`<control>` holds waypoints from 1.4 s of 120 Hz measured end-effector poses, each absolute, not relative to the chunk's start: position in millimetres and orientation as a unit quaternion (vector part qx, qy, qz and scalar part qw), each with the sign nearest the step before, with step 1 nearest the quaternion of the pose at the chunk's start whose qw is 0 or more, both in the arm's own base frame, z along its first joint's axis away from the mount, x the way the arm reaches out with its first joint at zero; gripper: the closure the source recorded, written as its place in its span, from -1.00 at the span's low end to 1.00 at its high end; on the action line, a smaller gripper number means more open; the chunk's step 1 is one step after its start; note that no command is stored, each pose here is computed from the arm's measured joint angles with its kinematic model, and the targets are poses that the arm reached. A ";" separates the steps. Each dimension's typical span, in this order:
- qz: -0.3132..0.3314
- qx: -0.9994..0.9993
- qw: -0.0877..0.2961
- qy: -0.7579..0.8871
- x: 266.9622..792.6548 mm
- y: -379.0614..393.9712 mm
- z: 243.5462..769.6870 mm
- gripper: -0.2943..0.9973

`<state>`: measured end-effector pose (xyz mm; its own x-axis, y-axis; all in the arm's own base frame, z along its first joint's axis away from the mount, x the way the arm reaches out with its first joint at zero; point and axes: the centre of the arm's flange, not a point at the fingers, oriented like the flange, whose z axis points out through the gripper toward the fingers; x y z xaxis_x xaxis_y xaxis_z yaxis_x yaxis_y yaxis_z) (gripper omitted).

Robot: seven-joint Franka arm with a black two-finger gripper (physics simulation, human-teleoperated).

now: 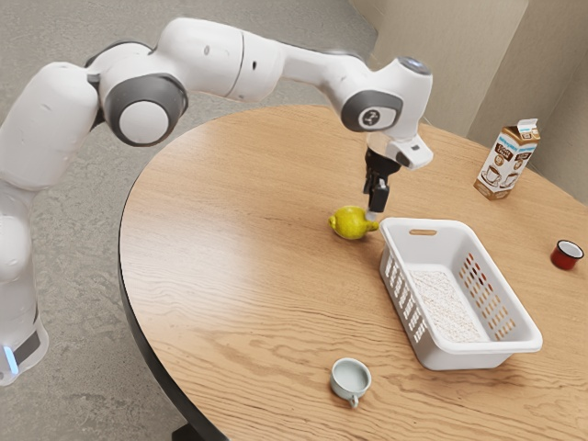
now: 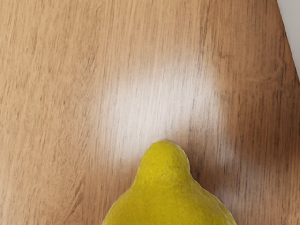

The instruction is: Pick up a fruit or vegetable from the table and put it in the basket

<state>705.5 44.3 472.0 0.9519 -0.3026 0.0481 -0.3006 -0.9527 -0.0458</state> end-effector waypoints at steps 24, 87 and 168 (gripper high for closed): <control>-0.019 -0.986 0.019 0.165 707.3 38.8 464.8 -0.54; 0.014 -0.992 0.000 0.122 697.9 41.2 442.9 -0.54; 0.035 -0.996 0.002 0.085 696.6 49.8 418.3 -0.54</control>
<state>696.6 49.8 418.3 0.9831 -0.1692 -0.0697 -0.1694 -0.9855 0.0027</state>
